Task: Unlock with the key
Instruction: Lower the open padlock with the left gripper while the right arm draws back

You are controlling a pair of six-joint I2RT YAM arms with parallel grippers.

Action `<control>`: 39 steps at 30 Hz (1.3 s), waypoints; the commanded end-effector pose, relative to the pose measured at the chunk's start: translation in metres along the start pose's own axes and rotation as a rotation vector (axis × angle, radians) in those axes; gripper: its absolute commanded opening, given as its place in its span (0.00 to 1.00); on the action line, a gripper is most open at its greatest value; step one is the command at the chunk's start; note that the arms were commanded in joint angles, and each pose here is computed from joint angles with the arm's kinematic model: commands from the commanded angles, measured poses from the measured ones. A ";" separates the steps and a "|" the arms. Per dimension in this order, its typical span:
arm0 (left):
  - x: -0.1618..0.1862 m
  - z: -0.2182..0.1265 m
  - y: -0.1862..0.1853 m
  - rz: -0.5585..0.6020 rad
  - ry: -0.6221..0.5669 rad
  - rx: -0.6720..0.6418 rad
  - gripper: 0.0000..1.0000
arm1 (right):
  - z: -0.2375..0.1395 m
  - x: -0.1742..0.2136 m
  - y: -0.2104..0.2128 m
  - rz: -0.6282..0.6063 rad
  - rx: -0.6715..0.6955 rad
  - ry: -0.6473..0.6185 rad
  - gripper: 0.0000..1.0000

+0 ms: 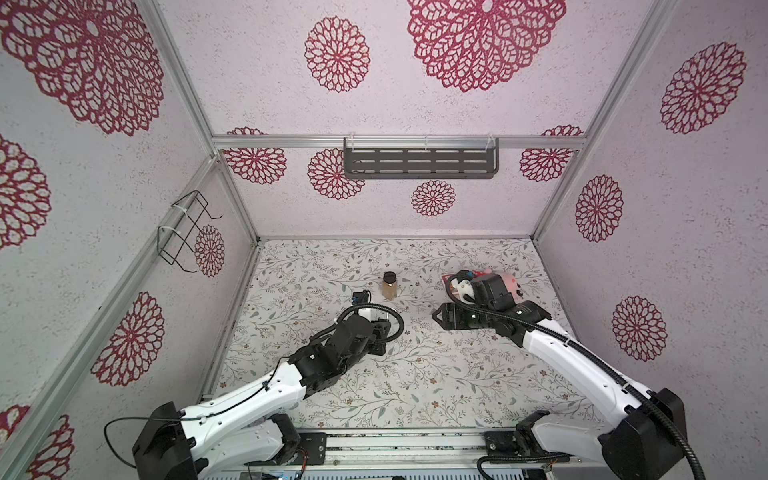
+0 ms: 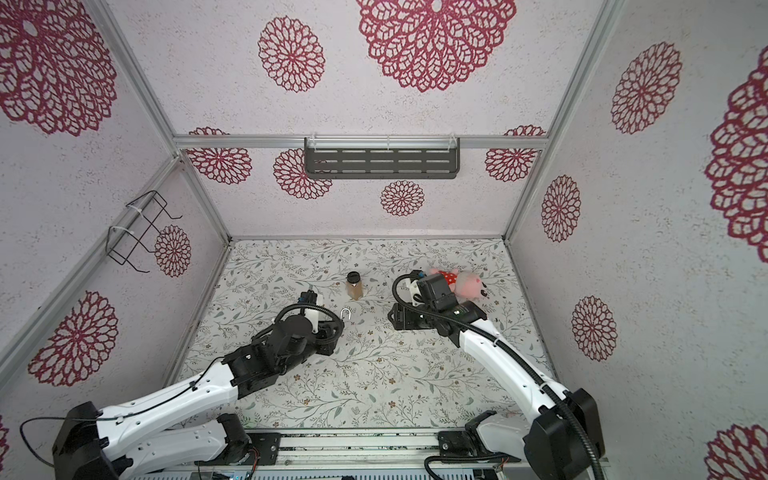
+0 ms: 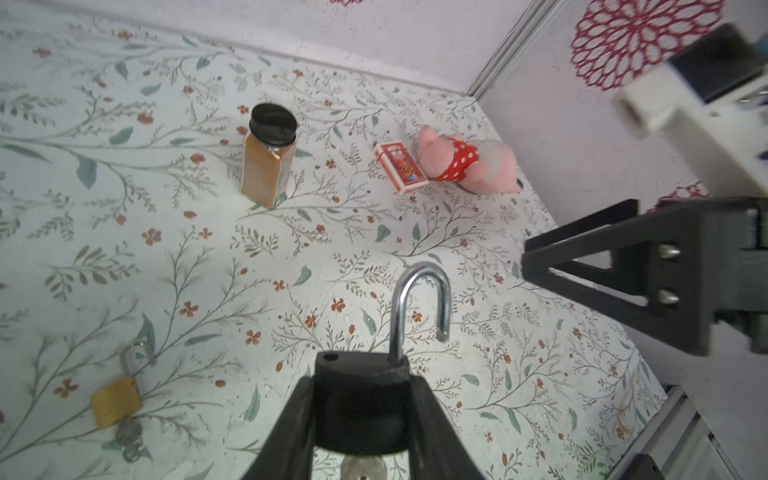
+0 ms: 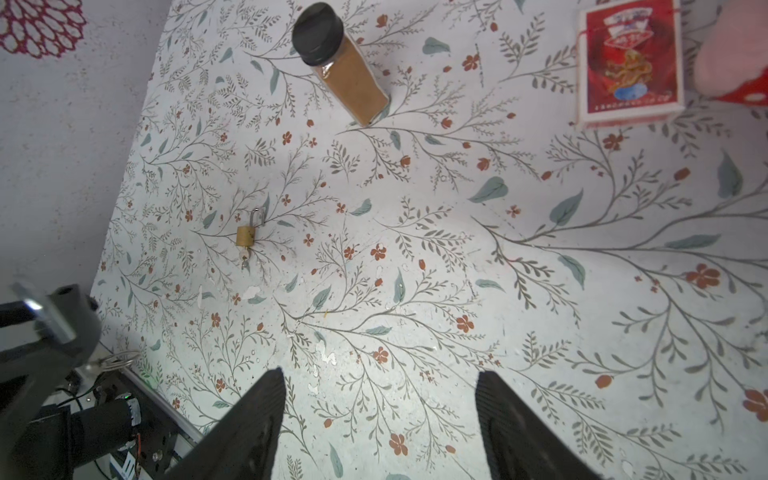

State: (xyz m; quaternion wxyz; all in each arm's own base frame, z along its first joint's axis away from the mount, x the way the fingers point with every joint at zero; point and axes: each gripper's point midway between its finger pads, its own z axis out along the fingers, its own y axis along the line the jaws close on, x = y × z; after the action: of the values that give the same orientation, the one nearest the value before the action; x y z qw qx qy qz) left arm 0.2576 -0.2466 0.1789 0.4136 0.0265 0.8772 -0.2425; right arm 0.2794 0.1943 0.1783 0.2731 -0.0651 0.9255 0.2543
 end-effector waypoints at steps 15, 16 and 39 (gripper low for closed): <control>0.048 0.072 0.072 -0.302 0.222 -0.380 0.00 | 0.001 0.010 -0.024 0.204 -0.117 -0.152 0.76; 0.049 0.074 0.075 -0.301 0.233 -0.393 0.00 | 0.002 0.011 -0.025 0.207 -0.119 -0.149 0.76; 0.076 0.110 0.101 -0.214 0.446 -0.591 0.00 | 0.012 0.020 -0.044 0.239 -0.112 -0.090 0.76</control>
State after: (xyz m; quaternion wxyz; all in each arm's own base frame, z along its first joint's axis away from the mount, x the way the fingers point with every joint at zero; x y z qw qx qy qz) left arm 0.3114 -0.2233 0.0219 0.1843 -0.1371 0.9730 -0.0234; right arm 0.2763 0.1619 0.1351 0.2698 0.0485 0.9033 0.3300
